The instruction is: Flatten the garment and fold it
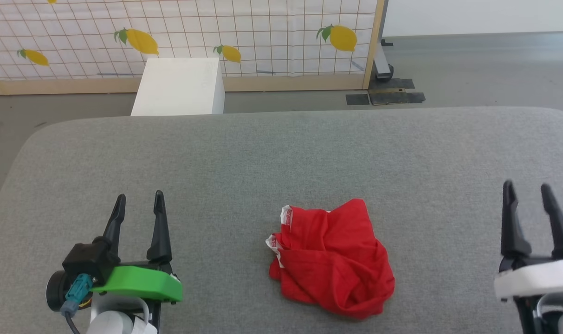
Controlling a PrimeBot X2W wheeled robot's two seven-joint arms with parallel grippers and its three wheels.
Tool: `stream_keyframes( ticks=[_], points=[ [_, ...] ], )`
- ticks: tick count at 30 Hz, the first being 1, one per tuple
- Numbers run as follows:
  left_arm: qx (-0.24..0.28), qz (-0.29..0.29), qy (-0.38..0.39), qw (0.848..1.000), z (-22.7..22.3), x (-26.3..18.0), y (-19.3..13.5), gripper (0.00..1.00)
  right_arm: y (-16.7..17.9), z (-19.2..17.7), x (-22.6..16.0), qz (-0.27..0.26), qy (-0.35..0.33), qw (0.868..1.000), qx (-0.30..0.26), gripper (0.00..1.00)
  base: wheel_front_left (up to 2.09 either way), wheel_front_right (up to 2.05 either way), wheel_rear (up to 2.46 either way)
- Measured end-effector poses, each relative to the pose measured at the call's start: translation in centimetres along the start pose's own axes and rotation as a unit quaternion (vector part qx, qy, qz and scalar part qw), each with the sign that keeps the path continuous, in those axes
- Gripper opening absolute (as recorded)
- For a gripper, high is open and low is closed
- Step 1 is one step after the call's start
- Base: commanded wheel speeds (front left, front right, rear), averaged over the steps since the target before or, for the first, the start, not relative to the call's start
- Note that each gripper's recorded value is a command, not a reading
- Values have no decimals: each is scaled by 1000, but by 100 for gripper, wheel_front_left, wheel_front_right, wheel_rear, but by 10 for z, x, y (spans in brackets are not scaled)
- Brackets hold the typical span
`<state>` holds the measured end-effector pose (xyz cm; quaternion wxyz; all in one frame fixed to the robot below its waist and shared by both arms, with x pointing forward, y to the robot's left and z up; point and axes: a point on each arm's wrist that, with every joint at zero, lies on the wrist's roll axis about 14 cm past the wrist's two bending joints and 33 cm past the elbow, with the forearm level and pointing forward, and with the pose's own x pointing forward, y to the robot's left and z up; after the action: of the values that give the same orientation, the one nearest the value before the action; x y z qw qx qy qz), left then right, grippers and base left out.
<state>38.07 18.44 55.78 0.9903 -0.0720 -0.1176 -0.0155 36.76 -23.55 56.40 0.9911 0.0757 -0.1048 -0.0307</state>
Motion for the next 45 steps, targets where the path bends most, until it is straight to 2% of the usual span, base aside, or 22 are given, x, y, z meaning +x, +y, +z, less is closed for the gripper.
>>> stream_keyframes(
  ticks=[9,14,15,19,27,30,36,37,43,44,45],
  points=[
    [0,5,18,1000,-11,-7,3,100,9,-40,-17,11,77,997,-1,100,0,0,0],
    [0,8,24,1000,-15,-8,5,100,31,-61,-11,59,149,987,-20,100,0,0,0],
    [-1,10,28,1000,-17,-8,6,100,50,-74,-3,97,205,973,-35,100,0,0,0],
    [-2,13,35,999,-22,-10,7,100,75,-99,-1,140,292,945,-45,100,0,0,0],
    [-6,26,48,999,-30,-13,16,100,104,-153,-16,189,448,869,-88,100,0,0,0],
    [-5,31,49,998,-32,-13,19,100,111,-167,-19,199,482,847,-103,100,0,0,0],
    [-2,43,54,998,-35,-13,27,100,116,-191,-26,210,524,816,-125,100,0,0,0],
    [-2,46,57,997,-36,-15,29,100,119,-199,-30,215,536,806,-131,100,0,0,0],
    [-2,51,60,997,-38,-16,34,100,126,-210,-31,224,552,792,-135,100,0,0,0],
    [-2,51,60,997,-38,-15,34,100,126,-212,-32,224,555,790,-134,42,0,0,0],
    [-2,51,60,997,-38,-15,34,100,127,-212,-31,224,556,789,-133,13,0,0,0]
  ],
)
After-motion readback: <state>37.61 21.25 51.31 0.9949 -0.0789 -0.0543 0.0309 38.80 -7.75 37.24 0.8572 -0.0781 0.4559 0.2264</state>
